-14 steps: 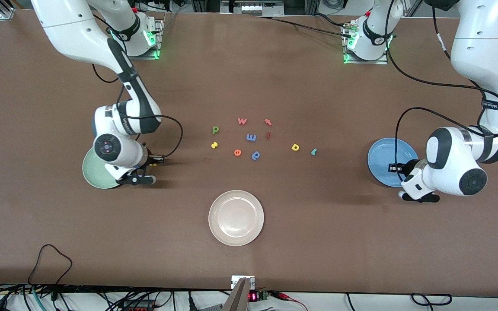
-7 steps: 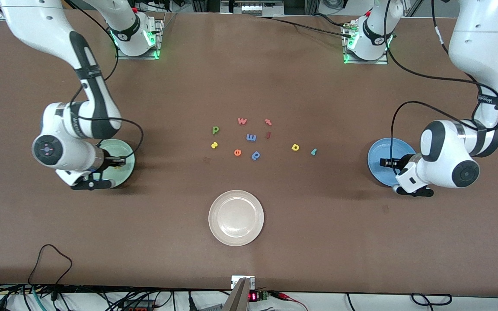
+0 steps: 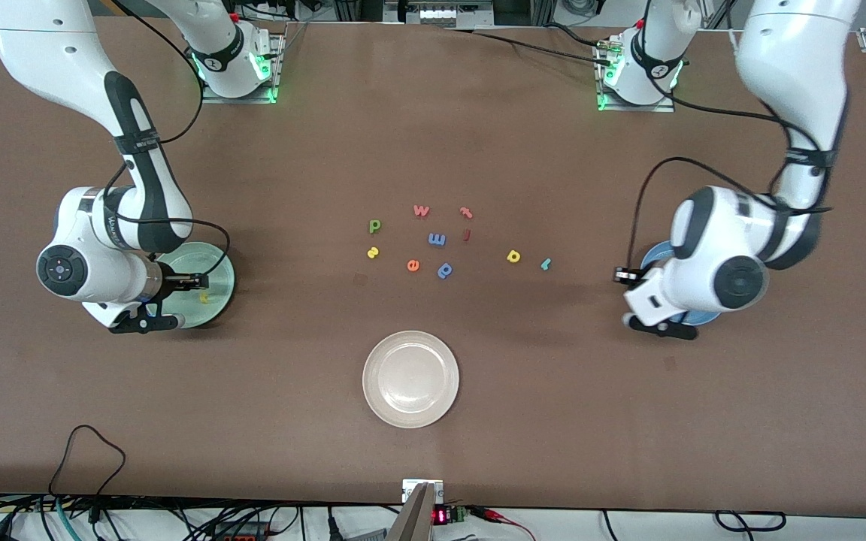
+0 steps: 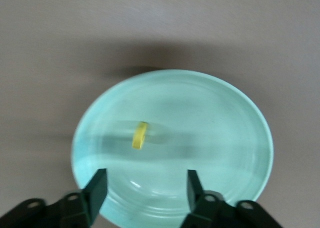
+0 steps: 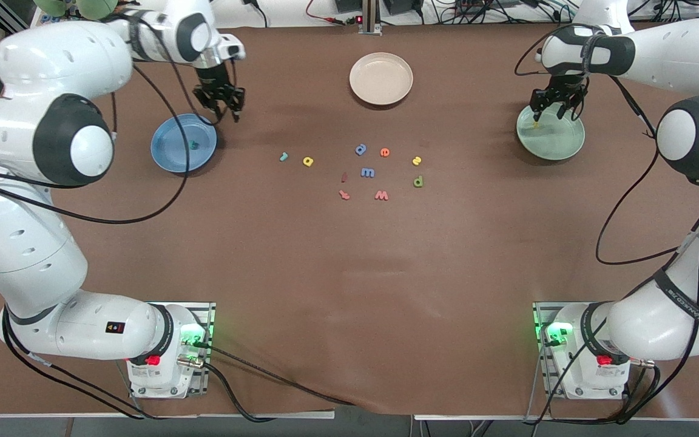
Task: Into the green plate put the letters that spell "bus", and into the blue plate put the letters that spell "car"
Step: 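Drop the yellow u on green plate while the left gripper drops cyan letter, then grasp yellow 2 with the right gripper while the left gripper grasps cyan piece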
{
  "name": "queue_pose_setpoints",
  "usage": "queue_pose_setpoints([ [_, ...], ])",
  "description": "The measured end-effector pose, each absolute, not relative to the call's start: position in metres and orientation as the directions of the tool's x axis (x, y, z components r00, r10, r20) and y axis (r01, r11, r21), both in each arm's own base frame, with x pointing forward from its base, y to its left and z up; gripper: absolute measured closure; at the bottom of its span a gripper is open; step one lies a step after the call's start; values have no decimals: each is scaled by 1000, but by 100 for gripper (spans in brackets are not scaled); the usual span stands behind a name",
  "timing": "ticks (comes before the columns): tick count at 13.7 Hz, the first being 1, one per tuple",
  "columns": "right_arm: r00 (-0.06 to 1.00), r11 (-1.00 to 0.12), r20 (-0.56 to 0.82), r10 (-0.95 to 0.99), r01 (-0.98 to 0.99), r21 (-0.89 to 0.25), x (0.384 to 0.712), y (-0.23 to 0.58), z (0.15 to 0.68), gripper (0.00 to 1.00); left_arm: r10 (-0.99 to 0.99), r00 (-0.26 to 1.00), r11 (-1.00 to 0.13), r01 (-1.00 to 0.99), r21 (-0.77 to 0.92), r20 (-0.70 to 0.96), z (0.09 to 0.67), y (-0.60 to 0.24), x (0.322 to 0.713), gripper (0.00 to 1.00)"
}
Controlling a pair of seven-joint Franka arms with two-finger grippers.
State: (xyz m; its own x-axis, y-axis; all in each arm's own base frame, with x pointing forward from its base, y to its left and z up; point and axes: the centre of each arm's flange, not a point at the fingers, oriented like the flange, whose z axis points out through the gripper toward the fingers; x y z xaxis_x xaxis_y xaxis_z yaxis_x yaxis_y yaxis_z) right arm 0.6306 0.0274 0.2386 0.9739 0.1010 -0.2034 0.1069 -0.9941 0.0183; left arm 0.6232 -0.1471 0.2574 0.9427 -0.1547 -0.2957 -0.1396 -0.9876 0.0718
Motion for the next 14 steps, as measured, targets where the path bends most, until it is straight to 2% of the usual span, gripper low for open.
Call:
queue_pose_setpoints([
  [1,974,-994,-202,105,110,10,630,43,245,11,-162,942,-986,-147,73,-294,246,-167,619,51],
  [2,975,-996,-202,90,92,1,628,63,253,8,-166,942,-986,-151,72,-293,235,-182,616,52],
  [7,978,-999,-204,-41,-43,-1,598,203,267,9,-138,952,-990,-126,64,-273,200,-216,610,53],
  [14,965,-977,-154,-212,-212,19,550,325,225,11,-151,943,-988,-131,87,-298,177,-253,587,53],
])
